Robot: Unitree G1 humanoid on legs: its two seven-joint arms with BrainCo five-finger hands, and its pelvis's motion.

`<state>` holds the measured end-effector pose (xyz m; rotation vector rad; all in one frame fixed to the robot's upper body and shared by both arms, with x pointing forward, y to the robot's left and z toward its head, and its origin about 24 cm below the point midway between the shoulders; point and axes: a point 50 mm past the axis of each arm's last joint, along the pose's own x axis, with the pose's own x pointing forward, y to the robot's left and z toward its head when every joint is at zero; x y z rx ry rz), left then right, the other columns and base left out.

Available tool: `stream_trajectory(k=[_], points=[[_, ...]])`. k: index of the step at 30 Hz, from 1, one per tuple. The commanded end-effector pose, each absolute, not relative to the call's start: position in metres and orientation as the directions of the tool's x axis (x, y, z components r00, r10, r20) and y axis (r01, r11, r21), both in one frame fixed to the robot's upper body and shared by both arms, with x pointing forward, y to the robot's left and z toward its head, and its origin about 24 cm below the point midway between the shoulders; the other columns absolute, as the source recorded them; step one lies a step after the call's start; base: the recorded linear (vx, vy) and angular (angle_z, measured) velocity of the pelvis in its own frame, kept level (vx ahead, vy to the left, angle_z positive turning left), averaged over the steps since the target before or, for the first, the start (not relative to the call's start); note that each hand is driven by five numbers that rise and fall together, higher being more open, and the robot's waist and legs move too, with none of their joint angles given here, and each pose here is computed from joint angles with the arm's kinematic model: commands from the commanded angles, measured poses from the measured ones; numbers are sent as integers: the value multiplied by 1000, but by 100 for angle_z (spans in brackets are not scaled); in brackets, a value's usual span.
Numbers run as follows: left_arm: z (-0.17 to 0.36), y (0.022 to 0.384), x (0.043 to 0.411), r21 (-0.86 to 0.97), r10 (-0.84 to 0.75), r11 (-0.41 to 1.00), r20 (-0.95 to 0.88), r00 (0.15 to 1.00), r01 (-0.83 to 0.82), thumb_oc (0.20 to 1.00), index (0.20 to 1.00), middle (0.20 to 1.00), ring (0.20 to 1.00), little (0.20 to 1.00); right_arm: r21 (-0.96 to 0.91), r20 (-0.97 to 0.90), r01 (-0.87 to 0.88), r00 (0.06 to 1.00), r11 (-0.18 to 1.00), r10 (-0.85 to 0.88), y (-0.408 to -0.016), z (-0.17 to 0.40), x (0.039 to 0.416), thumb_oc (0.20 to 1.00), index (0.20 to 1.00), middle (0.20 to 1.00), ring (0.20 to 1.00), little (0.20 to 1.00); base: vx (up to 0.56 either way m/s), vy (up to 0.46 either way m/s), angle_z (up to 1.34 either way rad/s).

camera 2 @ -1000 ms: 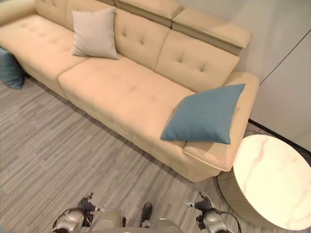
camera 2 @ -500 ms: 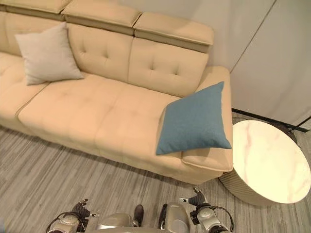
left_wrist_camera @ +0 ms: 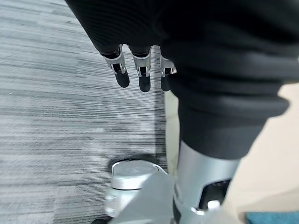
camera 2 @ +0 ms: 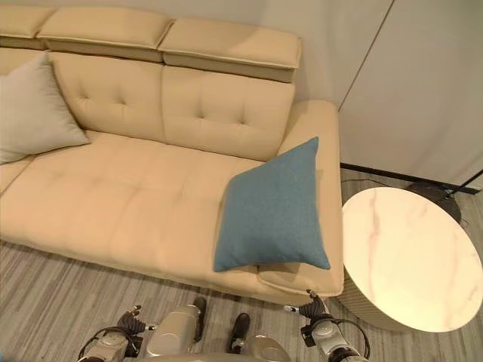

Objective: Pick up all the scattered cushions and arrange them neatly on the sofa.

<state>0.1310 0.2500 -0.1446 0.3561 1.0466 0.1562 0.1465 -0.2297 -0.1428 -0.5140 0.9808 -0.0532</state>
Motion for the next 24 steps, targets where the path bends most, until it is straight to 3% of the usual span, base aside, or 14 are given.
stream_trajectory(k=[1, 4, 11, 13, 17, 21, 24], points=[[-145, 237, 138, 331, 264, 943, -810, 524, 37, 1000, 1000, 1000, 1000, 1000, -466, -748, -153, 594, 872, -295, -241, -137, 148, 1000, 1000, 1000, 1000, 1000, 85, 237, -51], [-142, 244, 139, 336, 293, 942, -793, 534, -17, 1000, 1000, 1000, 1000, 1000, -460, -747, -150, 598, 875, -290, -237, -138, 146, 1000, 1000, 1000, 1000, 1000, 43, 338, -41], [-124, 254, 161, 318, 351, 933, -689, 634, -171, 1000, 1000, 1000, 1000, 1000, -546, -593, -104, 748, 831, -297, -249, -109, 172, 1000, 1000, 1000, 1000, 1000, -67, 127, -41], [-116, 257, 169, 316, 361, 929, -650, 669, -193, 1000, 1000, 1000, 1000, 1000, -614, -452, -76, 850, 786, -270, -254, -79, 183, 1000, 1000, 1000, 1000, 1000, -69, 42, -27], [-118, 256, 160, 305, 366, 929, -653, 664, -212, 1000, 1000, 1000, 1000, 1000, -689, -261, 35, 920, 724, -293, -275, -32, 177, 1000, 1000, 1000, 1000, 1000, -11, 30, -36], [-119, 255, 147, 287, 361, 932, -651, 668, -223, 1000, 1000, 1000, 1000, 1000, -850, 120, 253, 947, 462, -297, -314, 62, 182, 1000, 1000, 1000, 1000, 1000, 32, 49, -33], [-118, 253, 145, 277, 347, 937, -647, 679, -214, 1000, 1000, 1000, 1000, 1000, -839, 322, 406, 907, 362, -271, -324, 110, 192, 1000, 1000, 1000, 1000, 1000, 63, 23, -17]])
